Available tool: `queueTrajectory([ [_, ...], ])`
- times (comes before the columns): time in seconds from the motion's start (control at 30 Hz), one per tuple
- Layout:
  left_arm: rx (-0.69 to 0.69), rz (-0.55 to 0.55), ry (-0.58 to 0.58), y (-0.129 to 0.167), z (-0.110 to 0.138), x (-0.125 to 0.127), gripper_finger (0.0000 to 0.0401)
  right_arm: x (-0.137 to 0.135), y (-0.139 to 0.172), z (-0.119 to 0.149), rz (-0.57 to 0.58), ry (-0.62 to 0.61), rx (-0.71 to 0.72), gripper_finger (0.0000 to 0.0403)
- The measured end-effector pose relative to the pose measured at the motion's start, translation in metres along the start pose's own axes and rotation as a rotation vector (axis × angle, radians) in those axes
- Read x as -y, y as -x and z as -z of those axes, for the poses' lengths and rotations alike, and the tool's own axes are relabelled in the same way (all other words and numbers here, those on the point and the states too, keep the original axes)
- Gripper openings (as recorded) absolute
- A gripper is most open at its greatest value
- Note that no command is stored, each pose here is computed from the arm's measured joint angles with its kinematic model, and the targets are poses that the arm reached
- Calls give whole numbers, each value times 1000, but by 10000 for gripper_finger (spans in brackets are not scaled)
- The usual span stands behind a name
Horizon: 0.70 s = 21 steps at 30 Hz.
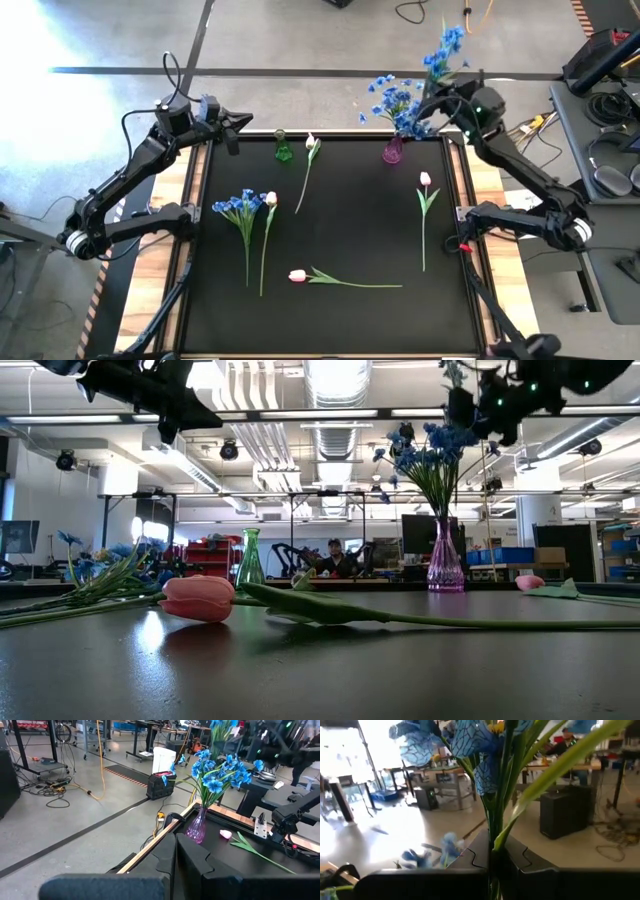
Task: Sort flowers into vase by color
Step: Put the blue flowers into the violet vase
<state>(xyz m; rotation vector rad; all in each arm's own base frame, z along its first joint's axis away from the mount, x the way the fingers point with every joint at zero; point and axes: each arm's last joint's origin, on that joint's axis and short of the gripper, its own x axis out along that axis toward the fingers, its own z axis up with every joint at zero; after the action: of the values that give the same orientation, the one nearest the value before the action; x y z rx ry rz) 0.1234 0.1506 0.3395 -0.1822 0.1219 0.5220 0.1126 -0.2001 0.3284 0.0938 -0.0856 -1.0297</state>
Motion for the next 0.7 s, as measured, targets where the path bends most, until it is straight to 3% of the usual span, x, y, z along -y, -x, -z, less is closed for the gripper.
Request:
queueTrajectory([
  [0.27, 1, 0, 11, 0, 0, 0, 0, 0, 3, 14, -9, -109, 23, 9],
  [0.7, 0, 0, 14, 0, 0, 0, 0, -11, 2, 18, -15, -92, 5, 9],
])
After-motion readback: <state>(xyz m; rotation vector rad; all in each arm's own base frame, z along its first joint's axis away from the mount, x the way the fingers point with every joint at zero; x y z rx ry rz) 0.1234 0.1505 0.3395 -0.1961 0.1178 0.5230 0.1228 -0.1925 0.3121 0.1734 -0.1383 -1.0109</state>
